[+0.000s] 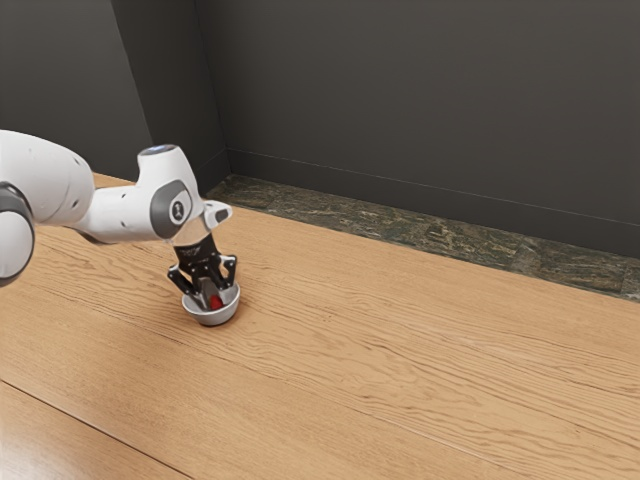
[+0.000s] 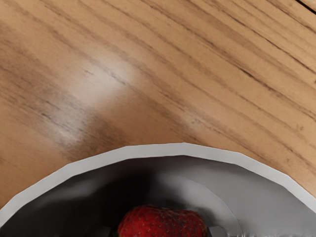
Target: Take strawberry from the bowl
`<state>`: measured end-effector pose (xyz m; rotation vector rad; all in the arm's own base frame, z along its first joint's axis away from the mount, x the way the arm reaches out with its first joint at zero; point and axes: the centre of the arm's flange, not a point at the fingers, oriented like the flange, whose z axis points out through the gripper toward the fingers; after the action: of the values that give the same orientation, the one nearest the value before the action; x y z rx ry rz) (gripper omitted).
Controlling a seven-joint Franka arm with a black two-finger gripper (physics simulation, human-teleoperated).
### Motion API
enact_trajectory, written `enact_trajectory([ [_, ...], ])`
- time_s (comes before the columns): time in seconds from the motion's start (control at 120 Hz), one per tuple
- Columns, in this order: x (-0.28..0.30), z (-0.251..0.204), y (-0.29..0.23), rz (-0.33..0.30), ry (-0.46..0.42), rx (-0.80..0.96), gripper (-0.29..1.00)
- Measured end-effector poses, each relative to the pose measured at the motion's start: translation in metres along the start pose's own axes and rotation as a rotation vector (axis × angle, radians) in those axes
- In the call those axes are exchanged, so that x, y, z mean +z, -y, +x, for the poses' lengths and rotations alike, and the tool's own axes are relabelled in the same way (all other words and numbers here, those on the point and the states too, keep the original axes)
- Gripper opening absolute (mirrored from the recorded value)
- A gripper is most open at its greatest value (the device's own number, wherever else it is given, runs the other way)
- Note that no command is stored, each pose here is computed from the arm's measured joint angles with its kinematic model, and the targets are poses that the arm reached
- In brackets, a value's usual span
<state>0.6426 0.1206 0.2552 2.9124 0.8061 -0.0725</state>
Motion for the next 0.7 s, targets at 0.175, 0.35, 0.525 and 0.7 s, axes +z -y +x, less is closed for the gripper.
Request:
enact_trajectory([
  [0.175, -0.003, -0.001, -0.002, 0.003, 0.0, -0.014, 0.16],
  [0.35, -0.044, -0.014, -0.006, -0.008, -0.039, -0.018, 0.14],
  [0.525, -0.088, -0.072, -0.092, -0.005, -0.095, 0.125, 0.13],
  [0.7, -0.044, -0.1, -0.145, 0.034, -0.047, 0.193, 0.12],
])
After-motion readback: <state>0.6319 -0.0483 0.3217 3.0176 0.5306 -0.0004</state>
